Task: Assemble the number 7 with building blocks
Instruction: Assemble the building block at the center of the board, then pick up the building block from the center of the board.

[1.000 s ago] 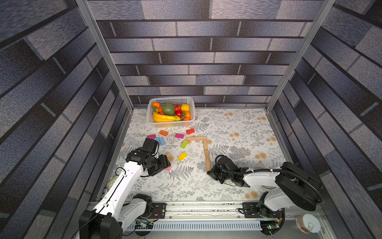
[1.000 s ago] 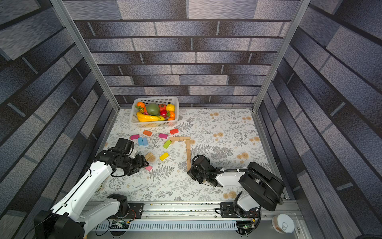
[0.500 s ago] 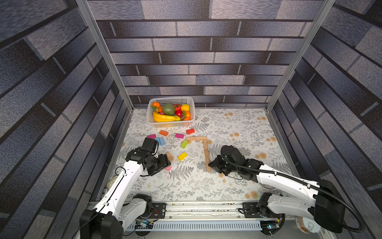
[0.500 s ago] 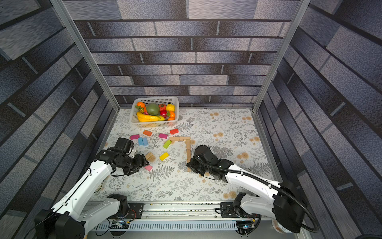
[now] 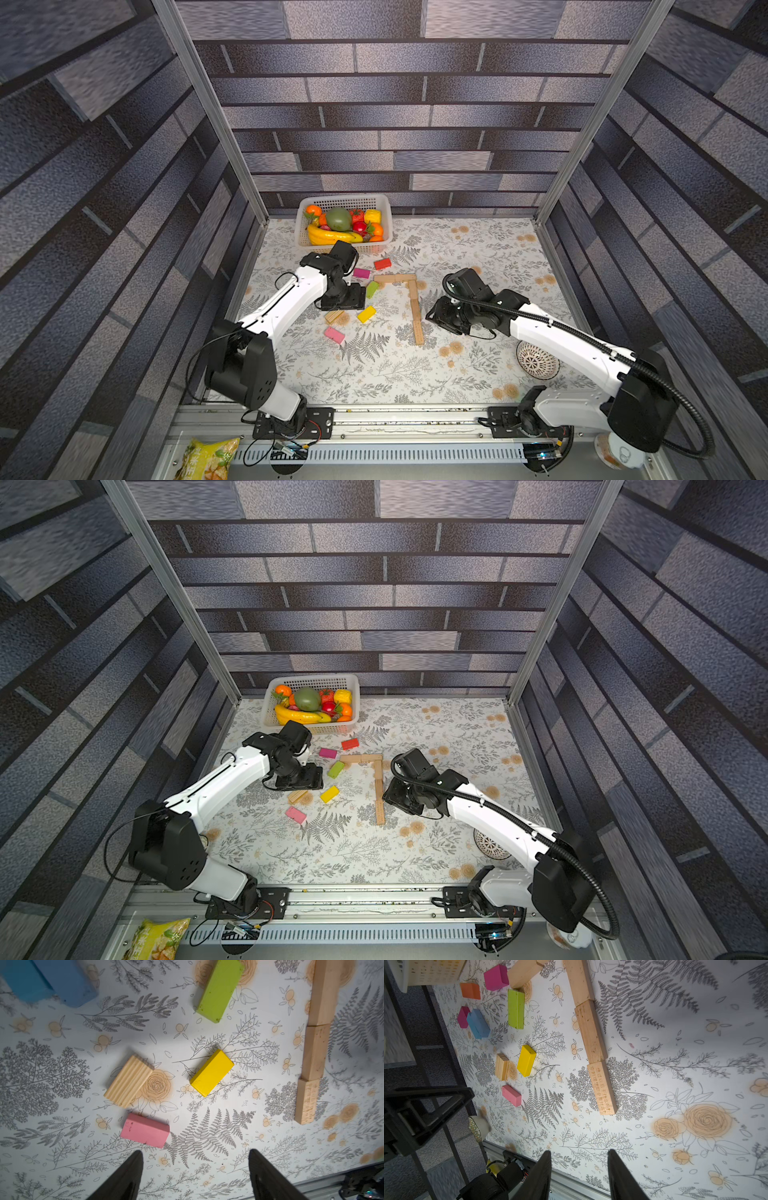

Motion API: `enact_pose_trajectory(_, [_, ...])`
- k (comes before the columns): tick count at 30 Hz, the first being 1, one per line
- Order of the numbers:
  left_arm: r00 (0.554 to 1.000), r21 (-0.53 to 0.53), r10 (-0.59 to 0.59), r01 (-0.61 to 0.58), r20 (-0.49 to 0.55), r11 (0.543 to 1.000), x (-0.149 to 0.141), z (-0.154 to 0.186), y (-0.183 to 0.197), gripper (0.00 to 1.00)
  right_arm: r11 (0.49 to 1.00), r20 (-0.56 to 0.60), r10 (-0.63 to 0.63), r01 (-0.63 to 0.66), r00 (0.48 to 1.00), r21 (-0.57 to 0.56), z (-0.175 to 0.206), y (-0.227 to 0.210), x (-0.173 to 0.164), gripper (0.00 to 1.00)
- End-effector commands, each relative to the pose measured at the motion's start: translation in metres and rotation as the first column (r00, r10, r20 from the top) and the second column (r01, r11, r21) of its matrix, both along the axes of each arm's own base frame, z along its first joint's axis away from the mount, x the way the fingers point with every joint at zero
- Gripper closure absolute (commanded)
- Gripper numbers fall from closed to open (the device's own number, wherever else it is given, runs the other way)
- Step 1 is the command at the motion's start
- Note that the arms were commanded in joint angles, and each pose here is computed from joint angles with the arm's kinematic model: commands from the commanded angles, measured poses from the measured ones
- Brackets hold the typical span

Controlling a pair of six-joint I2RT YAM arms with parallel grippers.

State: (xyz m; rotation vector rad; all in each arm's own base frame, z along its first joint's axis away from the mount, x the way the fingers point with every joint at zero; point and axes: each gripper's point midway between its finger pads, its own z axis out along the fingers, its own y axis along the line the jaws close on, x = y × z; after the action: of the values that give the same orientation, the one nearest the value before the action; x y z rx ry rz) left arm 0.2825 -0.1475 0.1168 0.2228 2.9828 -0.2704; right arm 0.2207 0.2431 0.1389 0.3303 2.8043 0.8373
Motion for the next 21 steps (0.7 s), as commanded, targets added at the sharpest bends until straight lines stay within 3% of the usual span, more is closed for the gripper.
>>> enact_pose_trajectory(1, [0.971,0.111,-0.239,0.24,-0.018,0.964,-0.003,-0.007,-0.006,0.18,0.999,-0.026,0.022,-0.023,0.999,-0.025,0.0,-0.005,-0.003,0.53])
enact_pose_trajectory(3, [0.956,0.148,-0.292,0.294,-0.033,0.944,0.001,-0.017,-0.01,0.18,1.0,-0.026,0.018,-0.018,1.0,-0.024,0.001,-0.007,-0.003,0.53])
enact_pose_trajectory(13, [0.941,0.176,-0.336,0.339,-0.049,0.924,0.027,-0.054,-0.025,0.24,0.999,-0.042,-0.033,0.032,0.999,-0.015,0.0,-0.024,-0.012,0.53])
enact_pose_trajectory(21, [0.916,0.213,-0.391,0.401,-0.085,0.891,0.025,-0.076,-0.04,0.29,0.998,-0.042,-0.061,0.06,0.997,-0.022,0.001,-0.036,-0.015,0.52])
